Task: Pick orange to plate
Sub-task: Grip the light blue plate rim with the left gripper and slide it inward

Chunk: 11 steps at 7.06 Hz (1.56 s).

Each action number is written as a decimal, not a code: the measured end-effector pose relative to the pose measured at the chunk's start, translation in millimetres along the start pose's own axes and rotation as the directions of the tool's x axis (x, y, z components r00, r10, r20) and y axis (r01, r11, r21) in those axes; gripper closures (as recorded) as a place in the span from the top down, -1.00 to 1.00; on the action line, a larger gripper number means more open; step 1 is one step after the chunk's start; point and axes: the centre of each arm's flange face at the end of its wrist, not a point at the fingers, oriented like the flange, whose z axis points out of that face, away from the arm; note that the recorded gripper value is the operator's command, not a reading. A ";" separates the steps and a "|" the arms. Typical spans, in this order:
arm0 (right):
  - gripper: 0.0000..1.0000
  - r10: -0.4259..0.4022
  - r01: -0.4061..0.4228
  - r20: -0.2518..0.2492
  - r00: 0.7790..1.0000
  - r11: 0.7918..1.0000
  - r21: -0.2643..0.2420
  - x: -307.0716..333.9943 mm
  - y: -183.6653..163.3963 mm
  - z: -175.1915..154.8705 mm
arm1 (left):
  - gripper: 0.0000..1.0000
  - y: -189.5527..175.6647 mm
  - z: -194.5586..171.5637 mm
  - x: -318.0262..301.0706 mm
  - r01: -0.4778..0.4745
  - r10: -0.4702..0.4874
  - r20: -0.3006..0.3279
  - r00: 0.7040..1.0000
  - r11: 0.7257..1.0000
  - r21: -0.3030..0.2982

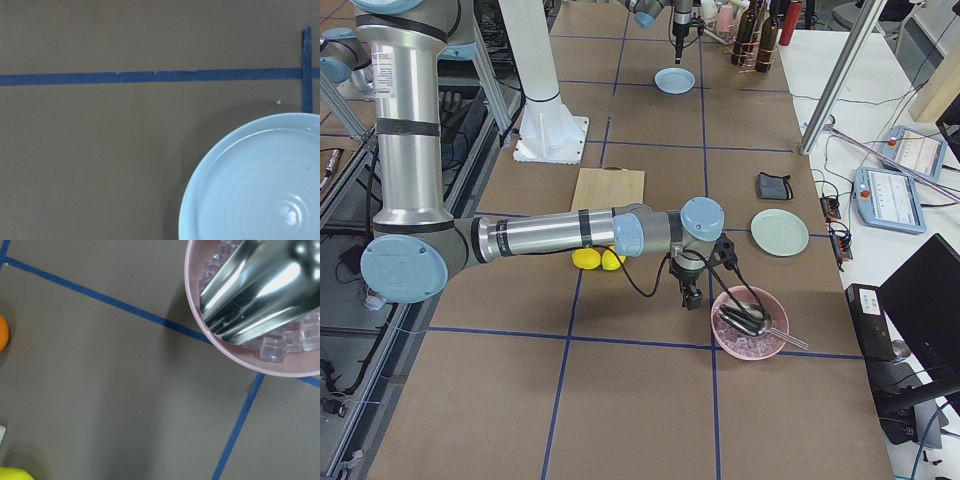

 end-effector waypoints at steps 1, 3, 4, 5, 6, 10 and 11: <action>1.00 -0.002 0.002 0.001 1.000 1.000 0.002 -0.7 -0.8 0.0 | 0.07 -1.8 9.8 1.4 -0.004 0.004 0.002 1.000 1.000 -0.008; 1.00 -0.005 0.005 0.002 1.000 1.000 0.004 -1.6 -2.2 -0.5 | -1.00 0.4 27.0 2.9 -0.035 0.034 -0.016 0.999 0.999 -0.005; 1.00 -0.006 0.006 0.002 1.000 1.000 0.006 -2.3 -2.7 -1.2 | -1.00 0.7 29.5 3.4 -0.043 0.043 -0.021 0.999 0.999 -0.002; 1.00 -0.007 0.007 0.001 1.000 1.000 0.007 -3.0 -3.0 -1.8 | -1.00 1.2 28.6 6.2 -0.052 0.052 -0.029 0.998 0.999 -0.001; 1.00 -0.009 0.009 0.001 1.000 1.000 0.008 -3.7 -3.5 -2.6 | -1.00 1.8 26.9 9.5 -0.058 0.058 -0.041 0.998 0.998 -0.004; 1.00 -0.016 0.016 -0.002 1.000 0.999 0.030 -12.9 -12.4 -12.5 | -1.00 -2.9 -54.7 127.4 0.015 -0.021 -0.263 0.965 1.000 -0.022; 1.00 -0.020 0.020 -0.002 1.000 0.999 0.036 -15.7 -13.9 -15.3 | -1.00 -3.1 -74.0 193.7 0.070 -0.081 -0.318 0.945 0.997 -0.045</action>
